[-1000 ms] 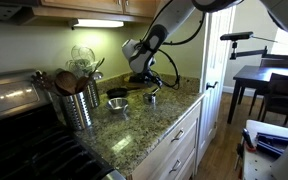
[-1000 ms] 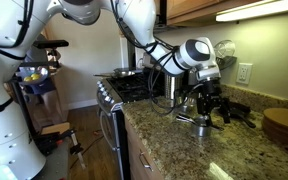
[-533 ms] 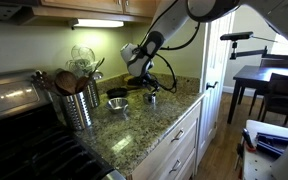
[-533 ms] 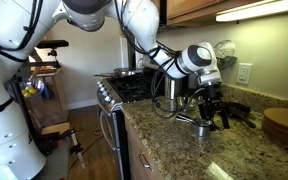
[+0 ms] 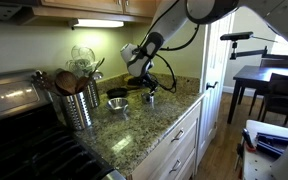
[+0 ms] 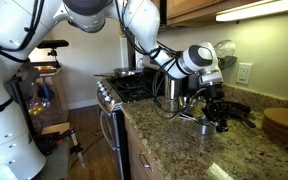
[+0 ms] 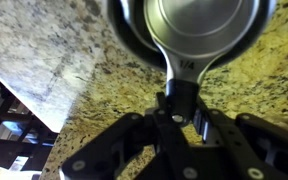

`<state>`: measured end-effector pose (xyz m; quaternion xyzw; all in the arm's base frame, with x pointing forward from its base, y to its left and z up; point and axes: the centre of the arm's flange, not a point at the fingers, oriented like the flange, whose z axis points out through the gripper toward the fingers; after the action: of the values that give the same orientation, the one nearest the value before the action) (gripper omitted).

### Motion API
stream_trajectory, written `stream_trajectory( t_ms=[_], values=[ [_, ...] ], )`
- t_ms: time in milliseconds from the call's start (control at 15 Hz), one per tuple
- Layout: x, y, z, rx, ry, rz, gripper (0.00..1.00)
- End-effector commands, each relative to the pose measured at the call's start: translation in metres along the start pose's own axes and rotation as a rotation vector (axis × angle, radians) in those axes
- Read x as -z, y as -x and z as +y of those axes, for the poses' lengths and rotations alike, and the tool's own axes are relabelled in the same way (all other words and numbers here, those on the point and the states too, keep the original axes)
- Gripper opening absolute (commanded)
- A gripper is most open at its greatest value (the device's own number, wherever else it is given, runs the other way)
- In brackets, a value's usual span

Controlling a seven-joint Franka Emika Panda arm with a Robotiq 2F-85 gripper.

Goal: Unstack the measuring cups

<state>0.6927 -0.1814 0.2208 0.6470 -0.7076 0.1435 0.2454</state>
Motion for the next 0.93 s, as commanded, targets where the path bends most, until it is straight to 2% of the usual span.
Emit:
stream_trajectory(
  t_ms=[0,267,400,533,867],
  values=[
    [0.0,-0.007,-0.003,-0.006,0.004,-0.003,0.1],
    [0.006,-0.012,0.001,-0.008,0.004,0.008,0.09],
    [0.01,-0.018,0.003,-0.014,0.003,0.015,0.02],
    [0.013,-0.023,0.005,-0.019,0.003,0.021,0.06],
    [0.018,-0.037,0.015,-0.038,0.006,0.033,0.06]
  ],
)
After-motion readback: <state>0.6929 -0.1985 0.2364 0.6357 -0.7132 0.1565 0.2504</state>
